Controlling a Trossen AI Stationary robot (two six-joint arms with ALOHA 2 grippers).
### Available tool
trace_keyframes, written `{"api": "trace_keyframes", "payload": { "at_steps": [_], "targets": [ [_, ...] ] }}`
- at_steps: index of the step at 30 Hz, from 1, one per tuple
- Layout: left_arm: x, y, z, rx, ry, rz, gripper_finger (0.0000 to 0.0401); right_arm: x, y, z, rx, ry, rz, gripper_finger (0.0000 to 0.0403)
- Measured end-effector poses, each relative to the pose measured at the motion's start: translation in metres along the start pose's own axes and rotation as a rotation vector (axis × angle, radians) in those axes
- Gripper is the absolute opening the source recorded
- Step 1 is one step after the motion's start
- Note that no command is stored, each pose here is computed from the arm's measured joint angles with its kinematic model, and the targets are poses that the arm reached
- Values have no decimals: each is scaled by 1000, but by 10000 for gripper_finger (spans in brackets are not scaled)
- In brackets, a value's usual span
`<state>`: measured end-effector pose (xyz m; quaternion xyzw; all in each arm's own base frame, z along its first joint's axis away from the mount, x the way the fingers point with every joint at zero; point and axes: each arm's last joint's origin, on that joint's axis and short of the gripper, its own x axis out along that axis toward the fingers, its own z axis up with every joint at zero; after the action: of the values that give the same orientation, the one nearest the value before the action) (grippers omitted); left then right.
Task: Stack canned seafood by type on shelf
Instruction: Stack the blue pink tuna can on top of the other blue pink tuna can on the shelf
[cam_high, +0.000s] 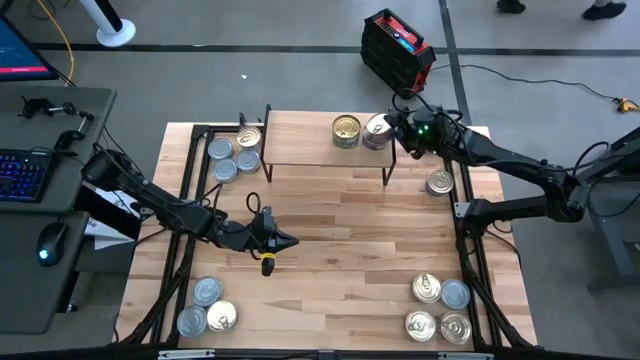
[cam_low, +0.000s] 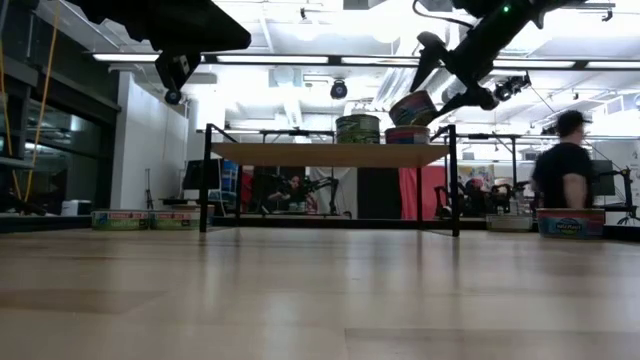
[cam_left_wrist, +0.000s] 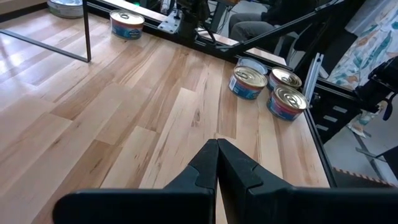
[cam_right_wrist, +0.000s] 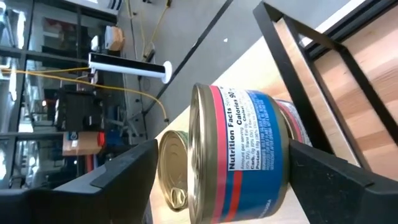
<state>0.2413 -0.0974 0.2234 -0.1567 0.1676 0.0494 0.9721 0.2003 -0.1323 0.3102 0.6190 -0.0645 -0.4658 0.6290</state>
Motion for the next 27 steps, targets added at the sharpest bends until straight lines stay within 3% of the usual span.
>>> {"api": "trace_keyframes", "payload": {
  "at_steps": [14, 27],
  "targets": [
    [0, 1, -1, 6, 10, 6, 0, 24, 0, -12, 86, 86, -26, 327],
    [0, 0, -2, 1, 28, -15, 0, 21, -2, -9, 80, 95, -38, 327]
  ]
}}
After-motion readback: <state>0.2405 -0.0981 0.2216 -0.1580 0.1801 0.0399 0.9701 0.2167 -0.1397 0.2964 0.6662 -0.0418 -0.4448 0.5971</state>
